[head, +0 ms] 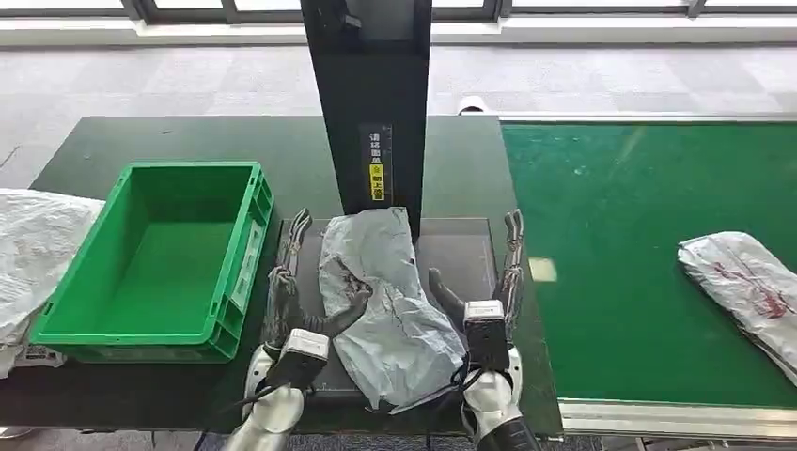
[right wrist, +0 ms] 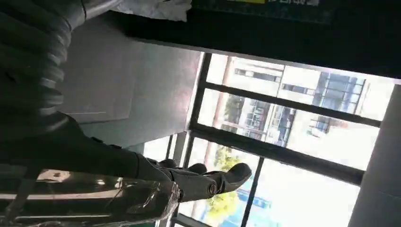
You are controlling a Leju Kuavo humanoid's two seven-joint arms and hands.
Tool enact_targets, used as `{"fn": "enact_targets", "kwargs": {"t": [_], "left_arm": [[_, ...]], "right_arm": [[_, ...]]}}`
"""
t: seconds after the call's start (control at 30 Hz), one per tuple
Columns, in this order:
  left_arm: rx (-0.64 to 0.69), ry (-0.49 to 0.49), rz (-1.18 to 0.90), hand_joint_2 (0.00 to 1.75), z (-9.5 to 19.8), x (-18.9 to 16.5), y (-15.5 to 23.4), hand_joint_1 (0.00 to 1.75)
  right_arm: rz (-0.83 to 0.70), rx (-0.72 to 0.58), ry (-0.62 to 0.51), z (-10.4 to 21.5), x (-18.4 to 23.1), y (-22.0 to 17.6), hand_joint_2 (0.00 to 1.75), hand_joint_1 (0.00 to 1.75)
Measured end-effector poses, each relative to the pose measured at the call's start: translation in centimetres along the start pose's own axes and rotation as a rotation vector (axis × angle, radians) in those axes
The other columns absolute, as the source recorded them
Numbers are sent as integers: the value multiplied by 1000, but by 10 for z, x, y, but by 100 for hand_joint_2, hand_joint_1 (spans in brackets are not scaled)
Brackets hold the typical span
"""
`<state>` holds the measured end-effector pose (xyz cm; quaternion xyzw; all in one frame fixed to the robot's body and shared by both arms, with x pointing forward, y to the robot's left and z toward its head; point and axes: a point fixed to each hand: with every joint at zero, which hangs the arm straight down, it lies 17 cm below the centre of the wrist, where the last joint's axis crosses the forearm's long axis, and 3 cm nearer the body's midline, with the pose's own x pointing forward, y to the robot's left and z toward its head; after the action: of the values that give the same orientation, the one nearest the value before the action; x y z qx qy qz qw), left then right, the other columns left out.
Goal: Moved the parcel from conveyor to table for the left to box.
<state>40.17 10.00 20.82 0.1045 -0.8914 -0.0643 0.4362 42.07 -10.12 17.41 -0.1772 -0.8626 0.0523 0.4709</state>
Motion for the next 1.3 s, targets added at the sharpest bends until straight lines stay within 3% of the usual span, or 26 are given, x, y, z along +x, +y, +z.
{"fn": "enact_targets", "kwargs": {"t": [0.33, 0.63, 0.67, 0.7, 0.97, 1.3], "left_arm": [[-386, -15, -100, 175, 39, -22, -90, 0], [-575, 108, -213, 175, 70, -66, -128, 0], [-595, 125, -222, 175, 75, -71, -132, 30], [-612, 135, -231, 175, 79, -75, -134, 175], [-690, 193, -276, 175, 99, -93, -147, 175], [-698, 211, -323, 175, 100, -100, -147, 175]], "right_arm": [[-58, -16, -12, -8, 10, -5, 175, 0], [-112, -190, -40, -21, 32, -56, 175, 0], [-117, -204, -52, -22, 37, -61, 175, 0], [-120, -215, -62, -24, 41, -66, 175, 0], [-135, -255, -91, -25, 54, -82, 175, 0], [-142, -263, -89, -24, 55, -84, 175, 0]]}}
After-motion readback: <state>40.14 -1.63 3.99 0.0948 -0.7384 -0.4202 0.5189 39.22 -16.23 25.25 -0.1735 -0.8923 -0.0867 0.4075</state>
